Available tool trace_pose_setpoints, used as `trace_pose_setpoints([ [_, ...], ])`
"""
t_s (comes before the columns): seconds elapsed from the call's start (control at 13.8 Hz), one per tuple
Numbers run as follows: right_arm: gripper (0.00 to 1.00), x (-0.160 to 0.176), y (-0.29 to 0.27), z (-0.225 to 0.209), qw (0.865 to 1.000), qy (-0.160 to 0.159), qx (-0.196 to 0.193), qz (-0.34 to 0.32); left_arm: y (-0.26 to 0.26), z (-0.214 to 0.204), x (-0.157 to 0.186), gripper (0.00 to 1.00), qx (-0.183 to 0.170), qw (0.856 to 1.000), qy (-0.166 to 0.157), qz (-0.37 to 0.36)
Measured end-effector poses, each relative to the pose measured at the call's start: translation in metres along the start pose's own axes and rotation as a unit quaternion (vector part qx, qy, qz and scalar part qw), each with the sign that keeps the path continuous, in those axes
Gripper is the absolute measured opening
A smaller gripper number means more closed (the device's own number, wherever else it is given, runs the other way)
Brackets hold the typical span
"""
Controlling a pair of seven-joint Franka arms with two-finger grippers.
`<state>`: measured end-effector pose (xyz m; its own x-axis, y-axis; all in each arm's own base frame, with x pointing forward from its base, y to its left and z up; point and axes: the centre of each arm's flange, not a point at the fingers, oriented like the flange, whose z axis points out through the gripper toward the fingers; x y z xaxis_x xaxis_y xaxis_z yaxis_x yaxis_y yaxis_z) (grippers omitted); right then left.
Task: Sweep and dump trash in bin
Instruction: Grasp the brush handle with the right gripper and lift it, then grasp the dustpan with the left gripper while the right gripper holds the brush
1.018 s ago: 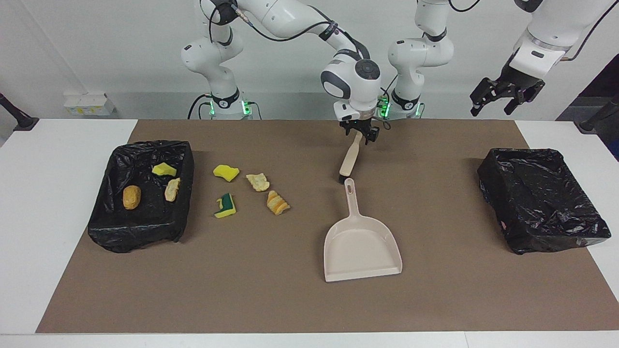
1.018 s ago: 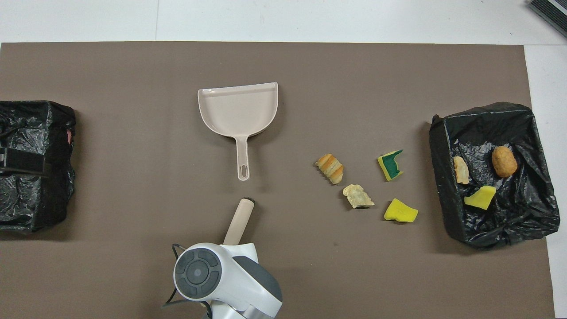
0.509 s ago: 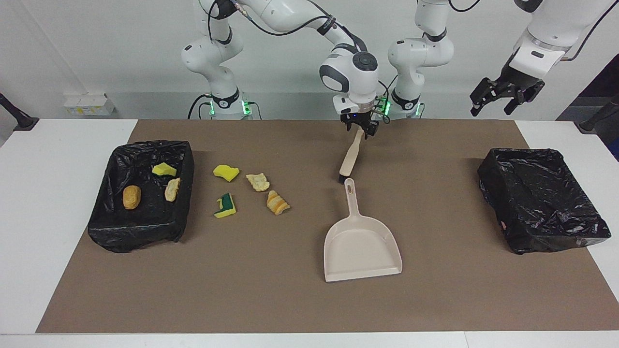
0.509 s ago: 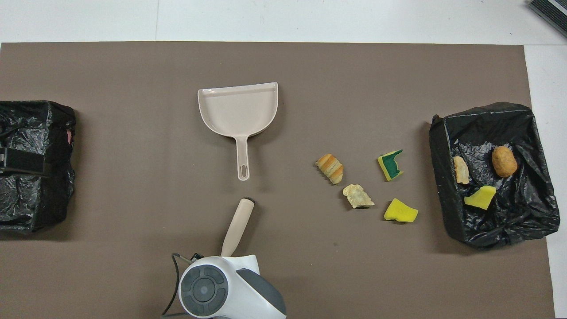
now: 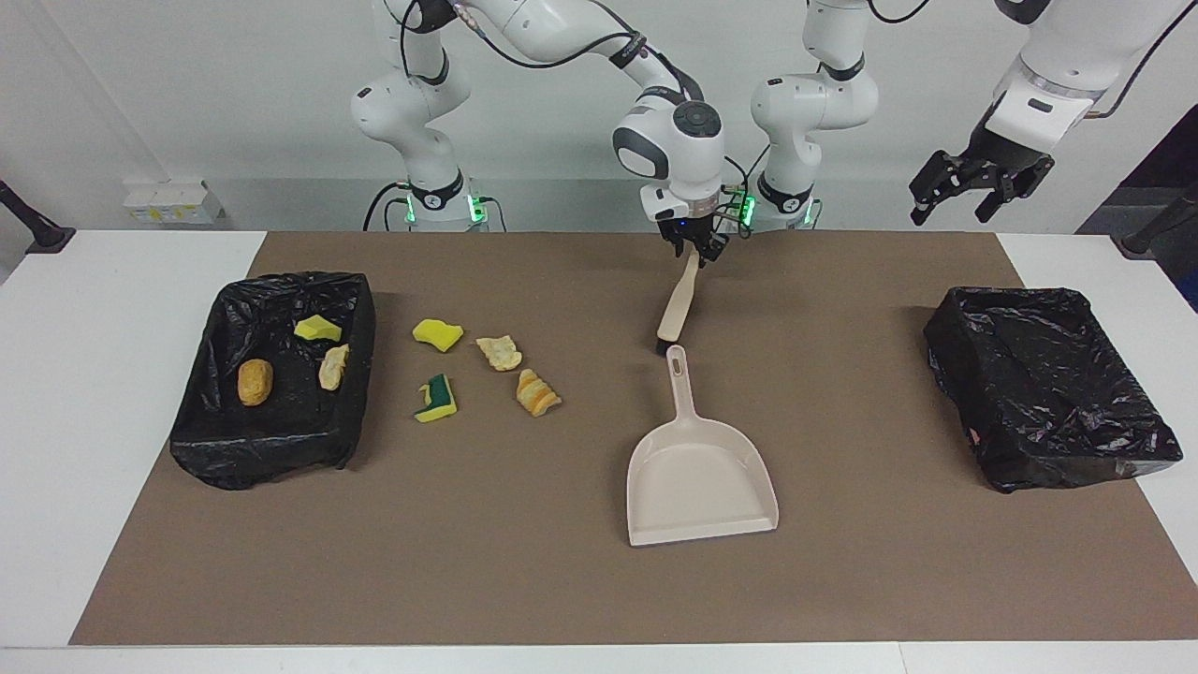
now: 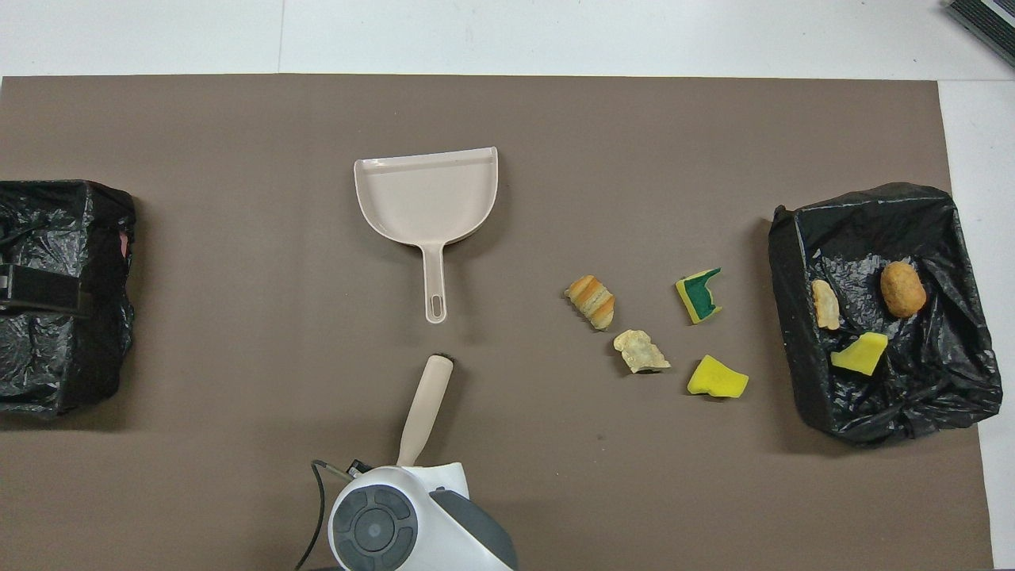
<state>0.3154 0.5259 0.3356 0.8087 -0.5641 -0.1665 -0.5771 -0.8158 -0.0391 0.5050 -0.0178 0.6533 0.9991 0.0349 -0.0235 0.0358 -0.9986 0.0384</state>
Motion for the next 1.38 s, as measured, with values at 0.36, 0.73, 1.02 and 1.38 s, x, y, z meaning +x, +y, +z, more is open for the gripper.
trace_pose_setpoints([
  [0.36, 0.26, 0.001, 0.0, -0.001, 1.0, 0.0, 0.003, -0.018, 0.0, 0.0, 0.0, 1.0, 0.0, 1.0, 0.0, 0.0],
  [0.73, 0.26, 0.027, 0.012, -0.022, 0.999, 0.005, -0.033, 0.004, 0.004, 0.007, 0.003, 1.0, 0.0, 1.0, 0.007, 0.003],
  [1.02, 0.26, 0.083, 0.054, -0.083, 0.995, 0.017, -0.081, 0.049, 0.036, 0.023, 0.021, 1.0, -0.005, 0.999, 0.046, 0.009],
  [1.38, 0.26, 0.158, 0.162, -0.133, 0.984, 0.009, -0.162, 0.079, 0.156, 0.1, 0.067, 1.0, -0.036, 0.994, 0.096, -0.026],
])
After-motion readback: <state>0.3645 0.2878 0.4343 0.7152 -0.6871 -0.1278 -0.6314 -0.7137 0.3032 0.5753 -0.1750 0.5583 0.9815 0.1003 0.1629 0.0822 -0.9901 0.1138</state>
